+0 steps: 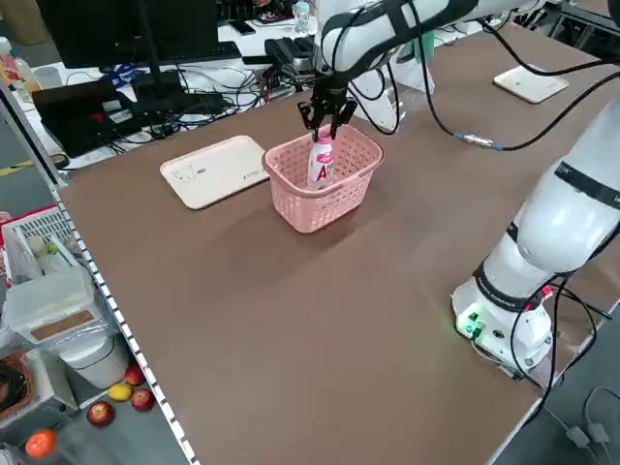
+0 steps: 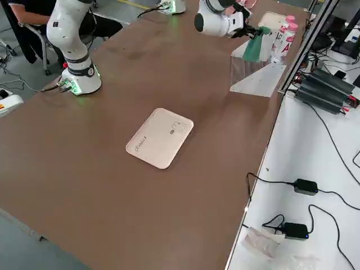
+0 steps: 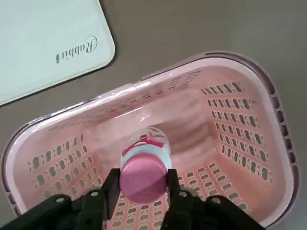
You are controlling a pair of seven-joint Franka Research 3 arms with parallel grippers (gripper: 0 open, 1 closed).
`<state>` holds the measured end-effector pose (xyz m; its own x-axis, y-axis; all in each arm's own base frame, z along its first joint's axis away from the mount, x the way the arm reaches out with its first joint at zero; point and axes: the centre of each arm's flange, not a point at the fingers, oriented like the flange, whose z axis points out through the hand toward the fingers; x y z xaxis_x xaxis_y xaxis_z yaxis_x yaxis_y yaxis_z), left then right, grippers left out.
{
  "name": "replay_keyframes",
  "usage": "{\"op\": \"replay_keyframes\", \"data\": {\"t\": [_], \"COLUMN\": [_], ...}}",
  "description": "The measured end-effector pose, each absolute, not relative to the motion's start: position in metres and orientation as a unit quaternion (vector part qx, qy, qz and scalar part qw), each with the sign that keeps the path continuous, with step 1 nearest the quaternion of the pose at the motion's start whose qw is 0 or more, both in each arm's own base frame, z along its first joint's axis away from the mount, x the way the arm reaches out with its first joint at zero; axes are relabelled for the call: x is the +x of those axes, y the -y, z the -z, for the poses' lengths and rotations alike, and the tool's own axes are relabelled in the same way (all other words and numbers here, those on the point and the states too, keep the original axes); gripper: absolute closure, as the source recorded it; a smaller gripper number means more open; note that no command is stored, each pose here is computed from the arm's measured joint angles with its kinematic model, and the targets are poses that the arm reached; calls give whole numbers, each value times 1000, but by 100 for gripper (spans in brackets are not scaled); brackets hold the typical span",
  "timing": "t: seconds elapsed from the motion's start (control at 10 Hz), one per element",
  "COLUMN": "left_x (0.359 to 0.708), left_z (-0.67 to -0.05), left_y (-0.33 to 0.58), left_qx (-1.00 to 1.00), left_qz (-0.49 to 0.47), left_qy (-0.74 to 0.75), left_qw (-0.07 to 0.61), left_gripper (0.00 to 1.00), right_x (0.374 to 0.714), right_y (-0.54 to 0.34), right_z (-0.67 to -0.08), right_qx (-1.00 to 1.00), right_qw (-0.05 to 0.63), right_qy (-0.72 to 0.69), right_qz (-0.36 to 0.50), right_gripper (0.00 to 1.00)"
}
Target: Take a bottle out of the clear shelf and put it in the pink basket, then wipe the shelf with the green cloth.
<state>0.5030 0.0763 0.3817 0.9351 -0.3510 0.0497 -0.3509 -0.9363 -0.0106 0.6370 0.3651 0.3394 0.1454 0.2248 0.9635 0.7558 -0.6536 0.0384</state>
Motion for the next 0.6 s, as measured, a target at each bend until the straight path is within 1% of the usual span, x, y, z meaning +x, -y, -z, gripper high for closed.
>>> {"op": "replay_keyframes", "data": {"t": [0.3, 0.4, 0.5, 0.6], "left_x": [504, 504, 505, 506], "left_z": [-381, -382, -384, -387], "left_y": [-76, -76, -76, -76], "left_qx": [-980, -977, -975, -975], "left_qz": [27, 28, 33, 36], "left_qy": [-196, -211, -218, -220], "left_qw": [2, 3, 5, 6], "left_gripper": [56, 54, 43, 27], "right_x": [639, 643, 650, 657], "right_y": [-365, -365, -362, -358], "right_z": [-328, -335, -348, -359], "right_qx": [-722, -718, -712, -707], "right_qw": [236, 235, 232, 228], "right_qy": [343, 338, 333, 328], "right_qz": [553, 561, 573, 584], "right_gripper": [93, 93, 93, 93]}}
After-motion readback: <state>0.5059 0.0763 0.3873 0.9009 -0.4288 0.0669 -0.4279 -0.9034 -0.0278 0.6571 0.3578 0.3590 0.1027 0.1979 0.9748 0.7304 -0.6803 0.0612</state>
